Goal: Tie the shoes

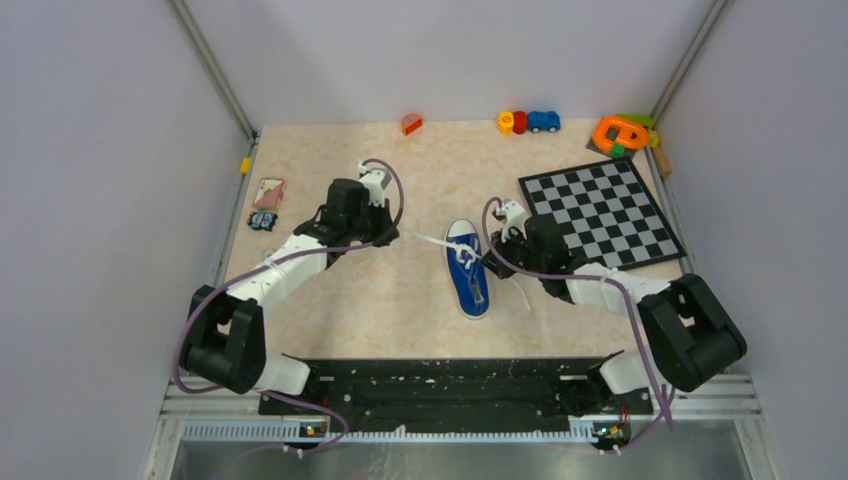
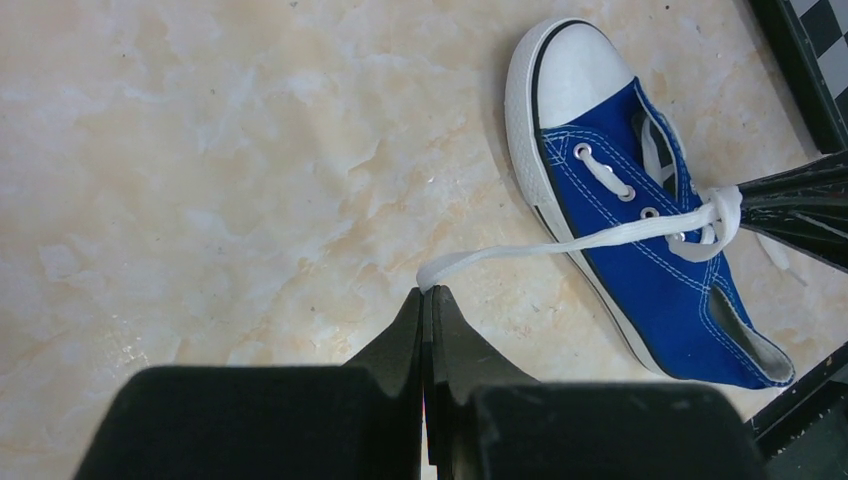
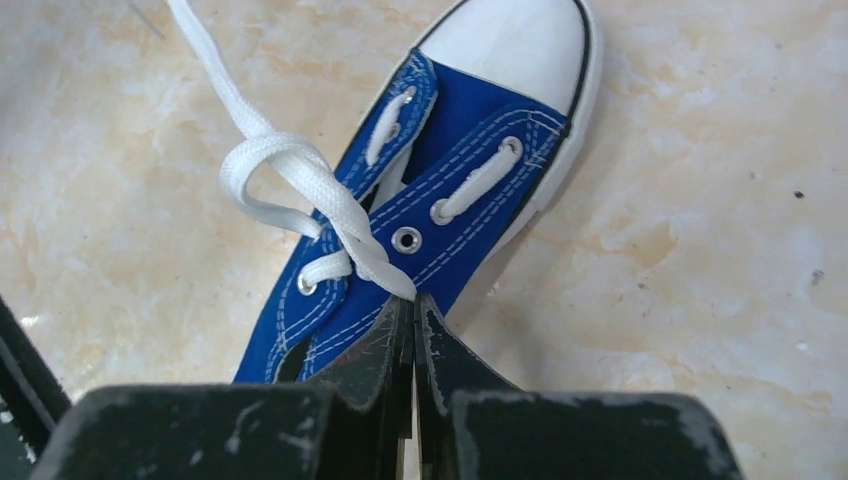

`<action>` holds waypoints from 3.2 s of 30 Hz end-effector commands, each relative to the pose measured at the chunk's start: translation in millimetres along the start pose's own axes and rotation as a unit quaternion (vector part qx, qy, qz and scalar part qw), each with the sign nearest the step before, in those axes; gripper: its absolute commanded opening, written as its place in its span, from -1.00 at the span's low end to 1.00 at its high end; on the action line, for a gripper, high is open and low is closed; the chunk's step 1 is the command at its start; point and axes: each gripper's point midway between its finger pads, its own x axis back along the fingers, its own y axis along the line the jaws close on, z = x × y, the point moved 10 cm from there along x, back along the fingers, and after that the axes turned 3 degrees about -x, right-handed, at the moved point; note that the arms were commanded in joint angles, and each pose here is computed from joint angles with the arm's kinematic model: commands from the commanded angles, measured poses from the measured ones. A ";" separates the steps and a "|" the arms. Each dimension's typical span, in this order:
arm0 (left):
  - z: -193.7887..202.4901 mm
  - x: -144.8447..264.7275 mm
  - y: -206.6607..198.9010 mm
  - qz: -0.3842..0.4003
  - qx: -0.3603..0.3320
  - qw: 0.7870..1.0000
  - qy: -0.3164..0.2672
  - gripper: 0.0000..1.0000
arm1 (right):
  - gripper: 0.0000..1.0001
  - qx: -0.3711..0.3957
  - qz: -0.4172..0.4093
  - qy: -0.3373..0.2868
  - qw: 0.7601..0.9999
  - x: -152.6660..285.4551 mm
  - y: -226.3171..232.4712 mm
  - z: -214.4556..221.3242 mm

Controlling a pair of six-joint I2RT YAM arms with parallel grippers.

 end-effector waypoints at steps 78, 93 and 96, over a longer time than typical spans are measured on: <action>36.9 -70.0 -65.2 0.143 -0.320 0.906 0.238 -0.02 | -0.13 -0.087 0.132 -0.116 0.981 90.3 1.1 -35.5; 52.4 -77.9 -63.5 0.103 -0.328 0.898 0.275 -0.09 | -0.13 -0.089 0.107 -0.139 0.980 90.8 4.9 -33.4; 55.1 -79.7 -65.0 0.101 -0.330 0.896 0.279 -0.15 | -0.13 -0.089 0.109 -0.138 0.980 91.6 5.1 -33.5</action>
